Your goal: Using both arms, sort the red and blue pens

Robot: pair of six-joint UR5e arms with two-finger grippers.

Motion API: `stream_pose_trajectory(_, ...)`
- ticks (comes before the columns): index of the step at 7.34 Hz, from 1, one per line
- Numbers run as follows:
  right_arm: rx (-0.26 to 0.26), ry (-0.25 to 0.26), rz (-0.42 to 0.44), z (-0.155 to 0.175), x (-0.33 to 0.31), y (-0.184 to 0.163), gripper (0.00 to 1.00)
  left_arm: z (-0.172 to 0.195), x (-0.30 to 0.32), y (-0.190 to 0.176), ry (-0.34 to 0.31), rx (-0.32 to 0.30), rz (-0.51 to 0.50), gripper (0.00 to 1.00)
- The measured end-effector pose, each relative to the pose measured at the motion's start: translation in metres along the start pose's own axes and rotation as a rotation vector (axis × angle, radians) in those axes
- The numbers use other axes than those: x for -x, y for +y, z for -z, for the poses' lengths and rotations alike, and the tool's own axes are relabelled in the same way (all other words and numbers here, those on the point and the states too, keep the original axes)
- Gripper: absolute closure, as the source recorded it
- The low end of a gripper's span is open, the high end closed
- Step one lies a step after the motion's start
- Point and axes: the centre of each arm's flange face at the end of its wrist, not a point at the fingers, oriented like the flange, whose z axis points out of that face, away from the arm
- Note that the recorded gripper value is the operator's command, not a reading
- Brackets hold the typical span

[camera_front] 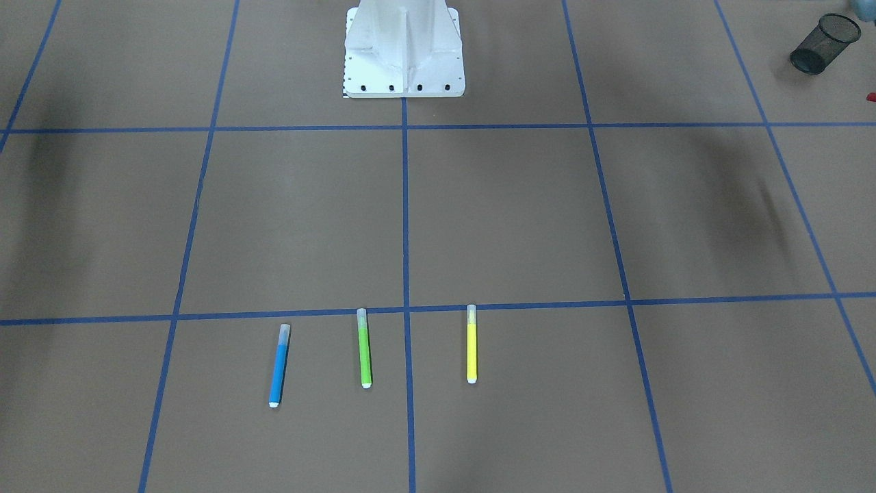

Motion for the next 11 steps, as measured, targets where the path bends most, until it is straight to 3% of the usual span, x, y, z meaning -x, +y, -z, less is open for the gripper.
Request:
stream_pose_trajectory(4,0.009,0.001,-0.005,-0.005,-0.004,-0.001,0.00,0.071,0.049,0.086,-0.070,-0.142,0.019,1.00)
stream_pose_trajectory(7,0.013,0.001,-0.008,-0.008,-0.005,-0.001,0.00,0.087,0.056,0.115,-0.111,-0.249,-0.018,1.00)
stream_pose_trajectory(11,0.020,0.001,-0.012,-0.011,-0.007,0.000,0.00,0.096,0.056,0.143,-0.158,-0.330,-0.054,1.00)
